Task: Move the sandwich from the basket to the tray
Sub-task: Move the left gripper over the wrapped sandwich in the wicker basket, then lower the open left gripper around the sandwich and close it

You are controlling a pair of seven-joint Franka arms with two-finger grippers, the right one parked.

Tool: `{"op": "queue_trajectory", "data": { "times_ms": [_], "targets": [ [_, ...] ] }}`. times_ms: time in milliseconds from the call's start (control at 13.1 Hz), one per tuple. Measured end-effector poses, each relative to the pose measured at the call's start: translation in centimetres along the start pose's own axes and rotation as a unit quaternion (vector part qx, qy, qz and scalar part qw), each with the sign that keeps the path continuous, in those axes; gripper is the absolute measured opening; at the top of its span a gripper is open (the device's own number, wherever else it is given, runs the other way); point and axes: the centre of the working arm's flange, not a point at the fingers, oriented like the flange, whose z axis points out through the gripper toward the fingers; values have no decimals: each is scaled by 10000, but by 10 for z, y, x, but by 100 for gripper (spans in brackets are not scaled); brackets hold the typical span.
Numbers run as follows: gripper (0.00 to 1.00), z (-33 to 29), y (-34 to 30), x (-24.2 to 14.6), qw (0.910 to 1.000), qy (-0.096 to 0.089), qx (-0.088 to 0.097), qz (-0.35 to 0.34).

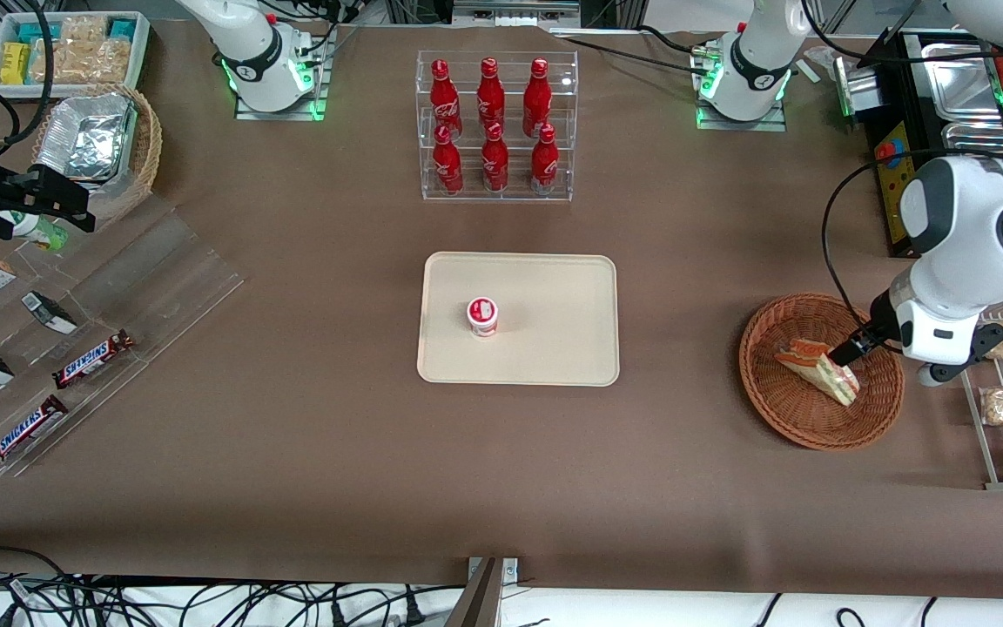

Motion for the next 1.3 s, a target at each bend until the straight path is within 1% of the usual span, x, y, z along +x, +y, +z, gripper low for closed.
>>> {"op": "queue_trajectory", "data": {
  "times_ms": [229, 458, 534, 763, 916, 1069, 1221, 1298],
  "targets": [
    [100, 25, 2, -1, 9994, 84, -104, -316],
    [100, 39, 3, -2, 9984, 93, -132, -548],
    [100, 44, 3, -2, 9982, 121, -122, -575],
    [100, 68, 2, -9, 9974, 322, -28, -652],
    [100, 88, 2, -15, 9966, 407, 32, -717],
    [100, 103, 3, -19, 9962, 451, 108, -736],
    [100, 108, 3, -20, 9961, 441, 134, -751],
    [91, 108, 3, -20, 9960, 442, 133, -765]
  ]
}}
